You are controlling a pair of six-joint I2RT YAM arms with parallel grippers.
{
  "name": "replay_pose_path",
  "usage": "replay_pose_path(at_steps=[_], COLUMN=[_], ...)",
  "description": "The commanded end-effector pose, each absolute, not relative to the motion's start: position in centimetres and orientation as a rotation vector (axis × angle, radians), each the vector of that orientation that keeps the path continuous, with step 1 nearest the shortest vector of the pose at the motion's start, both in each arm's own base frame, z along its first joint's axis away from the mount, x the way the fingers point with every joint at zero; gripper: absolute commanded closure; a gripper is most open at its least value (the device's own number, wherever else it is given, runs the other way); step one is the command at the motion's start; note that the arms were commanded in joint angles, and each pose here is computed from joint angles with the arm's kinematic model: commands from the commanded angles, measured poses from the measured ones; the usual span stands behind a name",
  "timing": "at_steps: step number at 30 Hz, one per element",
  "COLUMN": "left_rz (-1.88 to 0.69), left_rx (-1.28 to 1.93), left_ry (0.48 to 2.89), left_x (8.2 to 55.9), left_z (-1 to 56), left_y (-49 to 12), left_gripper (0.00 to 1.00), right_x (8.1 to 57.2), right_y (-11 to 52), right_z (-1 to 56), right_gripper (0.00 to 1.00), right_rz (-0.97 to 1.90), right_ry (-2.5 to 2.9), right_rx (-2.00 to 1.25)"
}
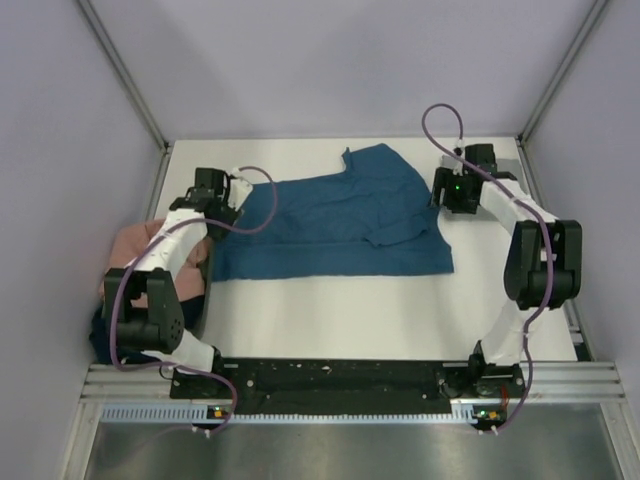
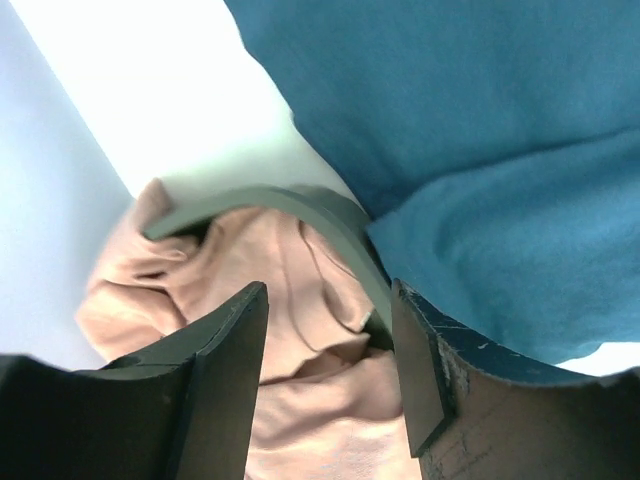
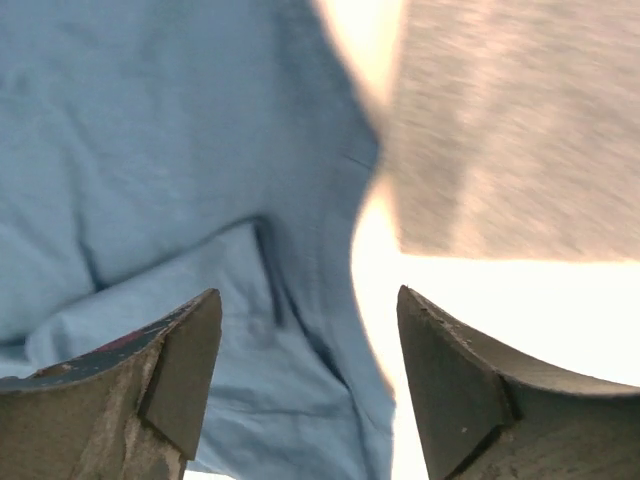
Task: Fold and stack the t-shirts
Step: Fold the flattened tshirt in 1/3 of the way
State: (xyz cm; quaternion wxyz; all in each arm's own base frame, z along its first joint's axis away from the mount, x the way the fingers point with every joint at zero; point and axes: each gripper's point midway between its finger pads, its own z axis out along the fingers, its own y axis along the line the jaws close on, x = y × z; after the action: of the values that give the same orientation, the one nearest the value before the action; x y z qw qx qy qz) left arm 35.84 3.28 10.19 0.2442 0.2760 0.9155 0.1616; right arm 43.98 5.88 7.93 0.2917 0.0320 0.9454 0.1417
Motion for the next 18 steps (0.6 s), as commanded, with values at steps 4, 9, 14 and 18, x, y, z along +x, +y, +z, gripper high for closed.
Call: replay_pose_path(at_steps=[4, 9, 14, 18], left_rz=[0.268, 0.068, 0.029, 0.050], left_rx=[0.915, 1.197, 1.333, 1.448], left_ry=[2.274, 2.257, 2.251, 2.216], left_x=[36.7, 32.5, 30.3, 29.1], left_z=[17.2, 14.0, 10.8, 9.2], left_y=[-1.2, -5.6, -6.1, -5.8], left_gripper=[0.44, 0.52, 0.46, 0.39], right_x=[34.7, 30.1, 29.1, 28.1], right_y=[1.6, 4.9, 4.7, 3.7], right_z=[9.3, 5.1, 1.9, 1.9], right_gripper=[0.25, 0.27, 0.53, 1.00], right_rz=[0.125, 0.362, 0.424, 0.380], right_ry=[2.598, 2.708, 2.772, 2.772], right_rx=[0.330, 0.370, 0.431, 0.483])
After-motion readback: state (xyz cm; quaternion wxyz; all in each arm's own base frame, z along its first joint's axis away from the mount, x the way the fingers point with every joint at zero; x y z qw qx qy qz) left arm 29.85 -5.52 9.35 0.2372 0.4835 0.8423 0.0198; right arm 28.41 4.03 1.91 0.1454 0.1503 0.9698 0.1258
